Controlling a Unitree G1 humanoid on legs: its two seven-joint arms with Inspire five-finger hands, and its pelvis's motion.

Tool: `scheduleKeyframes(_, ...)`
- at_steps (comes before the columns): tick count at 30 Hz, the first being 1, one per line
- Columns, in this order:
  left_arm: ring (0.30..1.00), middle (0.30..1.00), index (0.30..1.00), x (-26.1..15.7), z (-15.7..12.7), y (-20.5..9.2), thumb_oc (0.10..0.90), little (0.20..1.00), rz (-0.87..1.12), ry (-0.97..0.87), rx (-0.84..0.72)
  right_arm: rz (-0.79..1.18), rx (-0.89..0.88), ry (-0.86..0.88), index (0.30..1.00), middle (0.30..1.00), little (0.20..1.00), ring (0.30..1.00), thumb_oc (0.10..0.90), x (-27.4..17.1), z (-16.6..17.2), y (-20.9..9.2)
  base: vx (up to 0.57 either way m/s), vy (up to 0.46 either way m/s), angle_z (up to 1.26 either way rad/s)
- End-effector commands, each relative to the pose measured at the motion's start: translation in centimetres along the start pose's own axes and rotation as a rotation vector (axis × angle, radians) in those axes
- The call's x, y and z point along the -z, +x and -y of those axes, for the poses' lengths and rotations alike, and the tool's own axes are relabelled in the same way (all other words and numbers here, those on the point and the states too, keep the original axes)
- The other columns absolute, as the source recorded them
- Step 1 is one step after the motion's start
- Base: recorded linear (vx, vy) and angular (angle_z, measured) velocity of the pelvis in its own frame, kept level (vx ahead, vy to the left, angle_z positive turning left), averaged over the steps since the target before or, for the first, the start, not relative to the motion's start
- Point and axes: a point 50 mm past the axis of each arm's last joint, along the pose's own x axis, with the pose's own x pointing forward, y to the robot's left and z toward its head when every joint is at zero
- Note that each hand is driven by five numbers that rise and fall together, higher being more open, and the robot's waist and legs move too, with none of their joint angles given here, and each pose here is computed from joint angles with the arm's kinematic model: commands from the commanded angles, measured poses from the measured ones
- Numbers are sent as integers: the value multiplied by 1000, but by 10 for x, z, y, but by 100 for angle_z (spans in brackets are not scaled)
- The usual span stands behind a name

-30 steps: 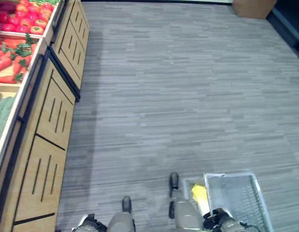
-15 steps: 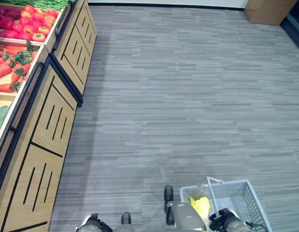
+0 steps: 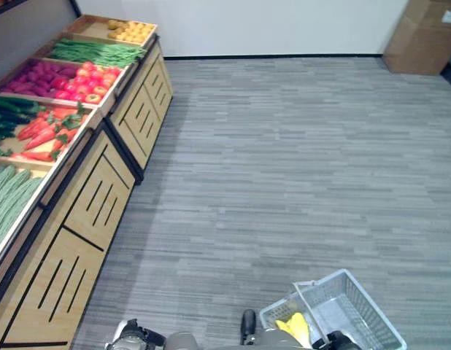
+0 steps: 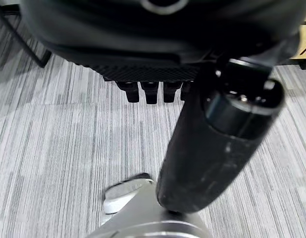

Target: Get the vegetables into the basket

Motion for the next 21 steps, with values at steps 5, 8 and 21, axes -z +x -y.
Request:
scheduleKeyframes(5, 1000, 1000, 1000, 16, 12, -3, 900, 1000, -57, -18, 25, 70, 51, -17, 300, 300, 300, 300, 400, -4, 12, 0, 408, 34, -48)
scheduleKeyframes(8, 1000, 1000, 1000, 25, 10, -3, 900, 1000, -86, -27, 18, 64, 43, -16, 300, 300, 300, 300, 400, -3, 11, 0, 256, 22, -76)
scheduleKeyframes(21, 1000, 1000, 1000, 30, -7, 0, 900, 1000, -91, -23, -14, 99, -13, -40, 300, 300, 300, 300, 400, -21, -2, -1, 320, 137, -73)
